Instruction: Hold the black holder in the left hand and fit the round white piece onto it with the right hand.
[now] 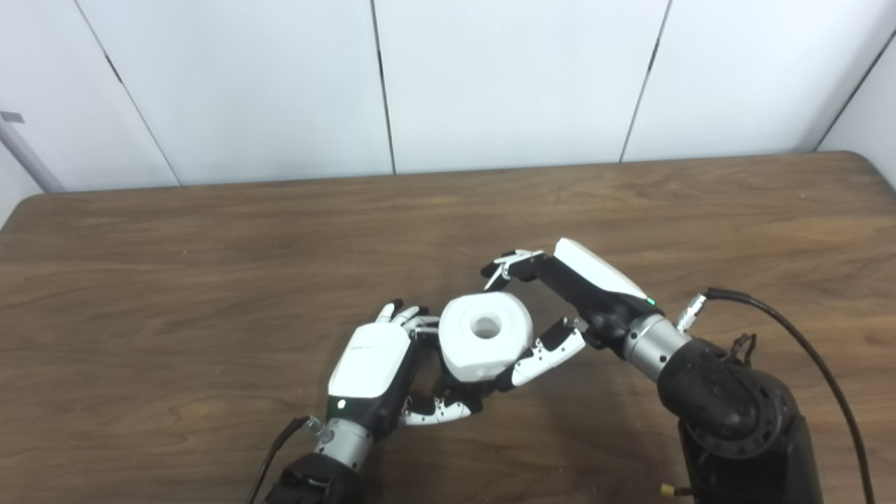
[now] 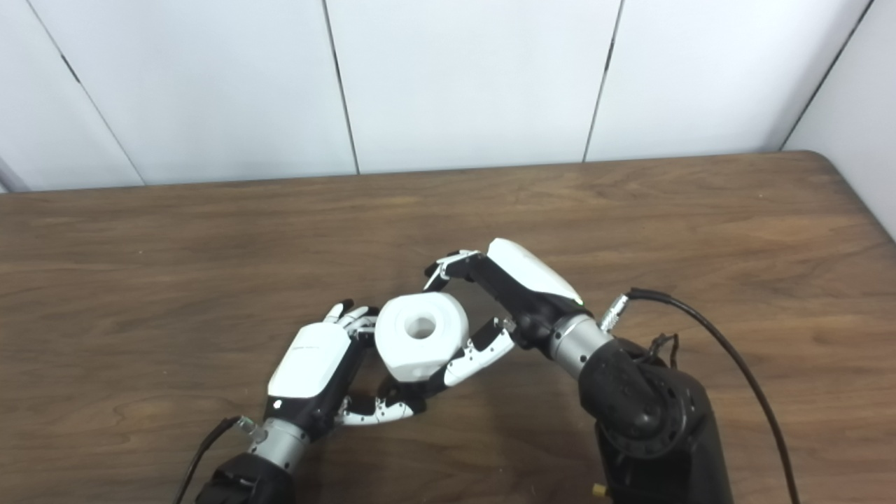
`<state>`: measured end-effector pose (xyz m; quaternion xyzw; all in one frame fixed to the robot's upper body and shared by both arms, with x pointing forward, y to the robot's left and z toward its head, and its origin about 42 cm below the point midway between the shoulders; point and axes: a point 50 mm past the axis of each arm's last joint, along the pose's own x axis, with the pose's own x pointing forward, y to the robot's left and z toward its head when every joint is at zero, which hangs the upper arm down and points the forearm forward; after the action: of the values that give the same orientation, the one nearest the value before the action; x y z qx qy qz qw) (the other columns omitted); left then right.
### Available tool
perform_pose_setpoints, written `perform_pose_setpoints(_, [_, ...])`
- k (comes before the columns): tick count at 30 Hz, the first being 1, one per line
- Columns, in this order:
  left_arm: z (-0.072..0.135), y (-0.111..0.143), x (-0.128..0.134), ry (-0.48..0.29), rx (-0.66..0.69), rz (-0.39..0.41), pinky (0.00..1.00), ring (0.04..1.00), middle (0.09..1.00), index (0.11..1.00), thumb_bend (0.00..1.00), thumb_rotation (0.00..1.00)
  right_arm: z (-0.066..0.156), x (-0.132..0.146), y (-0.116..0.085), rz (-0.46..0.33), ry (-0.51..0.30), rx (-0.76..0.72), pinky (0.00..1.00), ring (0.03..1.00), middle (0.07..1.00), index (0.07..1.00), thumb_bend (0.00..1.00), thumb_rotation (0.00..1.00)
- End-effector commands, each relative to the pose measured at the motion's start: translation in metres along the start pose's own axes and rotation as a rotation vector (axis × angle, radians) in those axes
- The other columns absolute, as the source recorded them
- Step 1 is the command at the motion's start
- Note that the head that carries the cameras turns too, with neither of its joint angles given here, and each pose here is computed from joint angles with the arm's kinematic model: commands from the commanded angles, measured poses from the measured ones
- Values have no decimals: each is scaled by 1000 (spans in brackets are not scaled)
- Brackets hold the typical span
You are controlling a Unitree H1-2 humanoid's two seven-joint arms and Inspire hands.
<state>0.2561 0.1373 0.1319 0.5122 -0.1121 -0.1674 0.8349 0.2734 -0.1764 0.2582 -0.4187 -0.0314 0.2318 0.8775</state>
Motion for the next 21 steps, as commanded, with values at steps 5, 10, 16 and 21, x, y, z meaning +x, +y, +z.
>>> perform_pose_setpoints(5, [2, -10, 1, 0, 18, -51, 980, 892, 785, 487, 522, 52, 5, 1, -6, -43, -33, -10, 857, 928, 823, 481, 526, 140])
perform_pose_setpoints(10, [2, -9, 1, -2, 14, -52, 980, 892, 786, 487, 522, 52, 4, 2, -6, -45, -28, -10, 857, 928, 821, 481, 526, 139])
perform_pose_setpoints(16, [2, -9, 0, -2, 12, -48, 975, 887, 783, 487, 522, 52, 2, 2, -6, -47, -23, -8, 860, 925, 822, 481, 526, 139])
perform_pose_setpoints(21, [2, -9, 0, -1, 12, -47, 978, 888, 784, 487, 522, 52, 0, 1, -5, -46, -21, -2, 853, 925, 824, 482, 525, 139])
